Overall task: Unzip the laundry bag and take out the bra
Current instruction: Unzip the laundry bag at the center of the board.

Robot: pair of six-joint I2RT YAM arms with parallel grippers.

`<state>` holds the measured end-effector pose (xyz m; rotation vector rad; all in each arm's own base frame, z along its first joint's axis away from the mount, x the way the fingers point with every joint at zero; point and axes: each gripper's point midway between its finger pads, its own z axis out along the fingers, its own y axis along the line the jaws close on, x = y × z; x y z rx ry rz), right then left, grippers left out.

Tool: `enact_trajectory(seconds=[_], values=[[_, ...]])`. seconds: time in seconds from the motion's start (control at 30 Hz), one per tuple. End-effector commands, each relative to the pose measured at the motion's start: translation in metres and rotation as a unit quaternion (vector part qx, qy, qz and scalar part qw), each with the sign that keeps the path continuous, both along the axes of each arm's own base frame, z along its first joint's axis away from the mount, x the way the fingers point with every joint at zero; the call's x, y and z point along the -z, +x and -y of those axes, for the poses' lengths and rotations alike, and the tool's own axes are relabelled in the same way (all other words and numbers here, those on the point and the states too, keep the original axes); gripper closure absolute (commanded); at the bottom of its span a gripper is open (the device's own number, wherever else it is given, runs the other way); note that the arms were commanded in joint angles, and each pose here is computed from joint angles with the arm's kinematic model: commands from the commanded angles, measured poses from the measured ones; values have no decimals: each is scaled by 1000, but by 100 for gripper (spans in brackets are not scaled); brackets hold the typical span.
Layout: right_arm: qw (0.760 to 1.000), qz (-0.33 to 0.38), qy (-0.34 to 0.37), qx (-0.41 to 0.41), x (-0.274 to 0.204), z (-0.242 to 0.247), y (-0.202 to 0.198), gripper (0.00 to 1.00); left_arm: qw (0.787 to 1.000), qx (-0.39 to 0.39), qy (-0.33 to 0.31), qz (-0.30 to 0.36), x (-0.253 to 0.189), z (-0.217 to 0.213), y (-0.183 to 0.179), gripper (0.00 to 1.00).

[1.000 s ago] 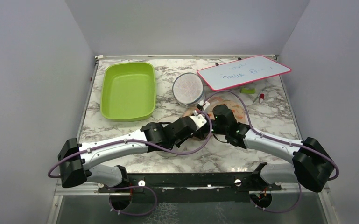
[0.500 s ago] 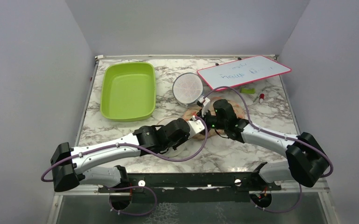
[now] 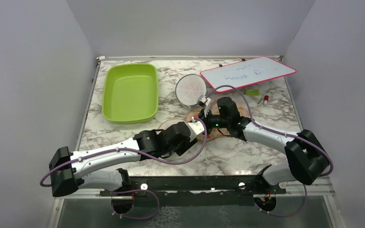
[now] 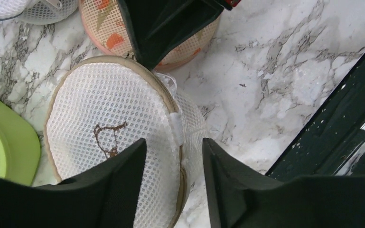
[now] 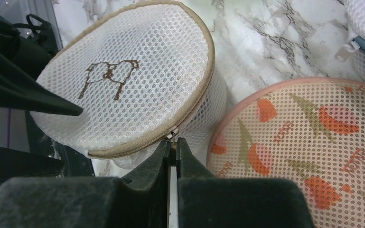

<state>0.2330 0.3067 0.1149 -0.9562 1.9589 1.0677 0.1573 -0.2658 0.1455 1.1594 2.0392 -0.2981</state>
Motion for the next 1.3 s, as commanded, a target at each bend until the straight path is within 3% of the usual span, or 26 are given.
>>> enact_trajectory(seconds=[0.0, 0.23, 0.33, 0.5, 0.73, 0.97, 1.27], values=[[999, 5, 26, -34, -19, -1, -14, 99, 995, -53, -79, -25, -20, 18, 7, 57], [997, 8, 45, -57, -33, 1, -29, 99, 988, -112, -96, -49, -20, 26, 18, 55], [997, 12, 42, -56, -35, 4, -31, 99, 985, -133, -100, -50, -21, 24, 26, 66], [997, 19, 40, -59, -36, 7, -34, 99, 984, -141, -94, -56, -20, 23, 34, 69], [998, 28, 38, -43, -32, 9, -29, 99, 988, -123, -73, -56, -14, 20, 34, 77], [998, 39, 40, 22, -31, 11, -8, 99, 994, -82, -54, -49, -13, 19, 30, 100], [990, 86, 23, 109, -33, 19, 30, 99, 997, -5, -62, -34, -24, 21, 18, 100]])
